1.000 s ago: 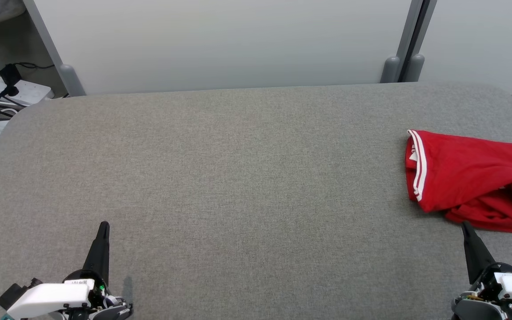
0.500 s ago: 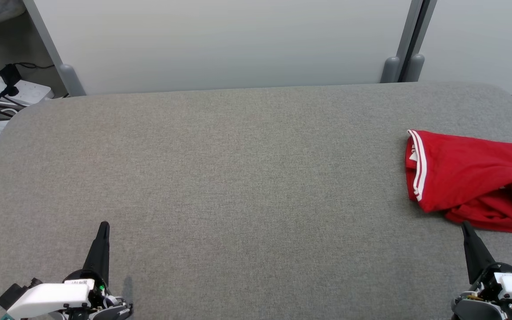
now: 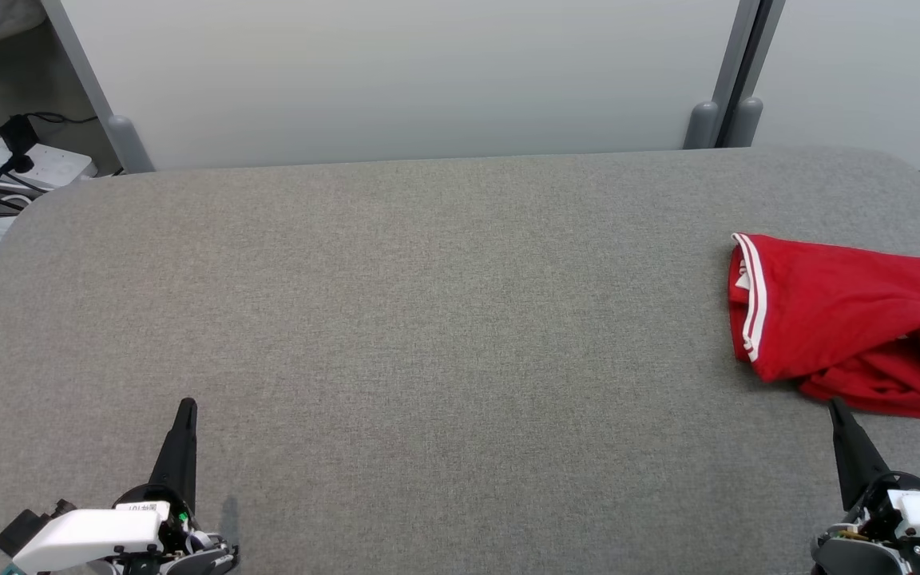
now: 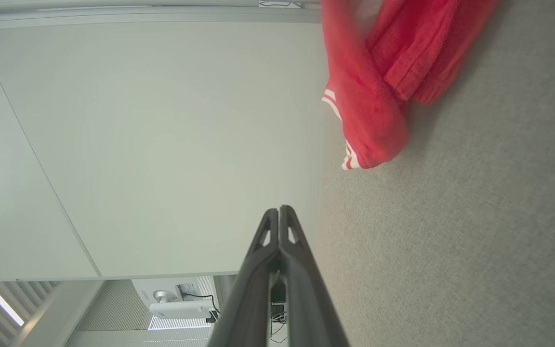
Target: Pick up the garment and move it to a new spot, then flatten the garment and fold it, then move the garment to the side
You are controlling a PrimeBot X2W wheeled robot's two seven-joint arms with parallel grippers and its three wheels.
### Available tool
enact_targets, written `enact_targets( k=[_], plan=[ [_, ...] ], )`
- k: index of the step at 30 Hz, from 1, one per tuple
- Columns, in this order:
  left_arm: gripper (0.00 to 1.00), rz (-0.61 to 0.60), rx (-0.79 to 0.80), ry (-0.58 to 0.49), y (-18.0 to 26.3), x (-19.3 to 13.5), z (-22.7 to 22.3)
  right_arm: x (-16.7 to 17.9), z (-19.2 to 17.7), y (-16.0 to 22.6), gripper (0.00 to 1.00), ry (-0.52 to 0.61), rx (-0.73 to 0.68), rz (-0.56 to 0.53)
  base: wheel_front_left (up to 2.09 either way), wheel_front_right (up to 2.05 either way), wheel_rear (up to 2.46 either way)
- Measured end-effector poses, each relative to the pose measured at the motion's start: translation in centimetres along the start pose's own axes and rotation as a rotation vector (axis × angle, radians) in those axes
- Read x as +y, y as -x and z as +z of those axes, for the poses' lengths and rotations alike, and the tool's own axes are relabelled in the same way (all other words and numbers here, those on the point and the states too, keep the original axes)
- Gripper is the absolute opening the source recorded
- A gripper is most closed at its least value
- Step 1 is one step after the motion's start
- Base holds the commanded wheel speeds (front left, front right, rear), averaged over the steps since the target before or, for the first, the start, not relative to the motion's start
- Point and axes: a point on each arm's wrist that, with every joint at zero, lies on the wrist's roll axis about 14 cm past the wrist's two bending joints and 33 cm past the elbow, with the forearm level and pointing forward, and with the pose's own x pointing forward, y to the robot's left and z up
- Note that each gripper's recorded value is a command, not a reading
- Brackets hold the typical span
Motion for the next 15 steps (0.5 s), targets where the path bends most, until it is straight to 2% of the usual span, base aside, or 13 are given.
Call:
enact_targets(
  k=[15],
  plan=[
    [0.00,0.000,0.000,0.000,0.00,0.00,-0.01,0.00,-0.05,0.00,0.00,0.000,0.004,0.000,0.00,0.00,0.00]
  ],
)
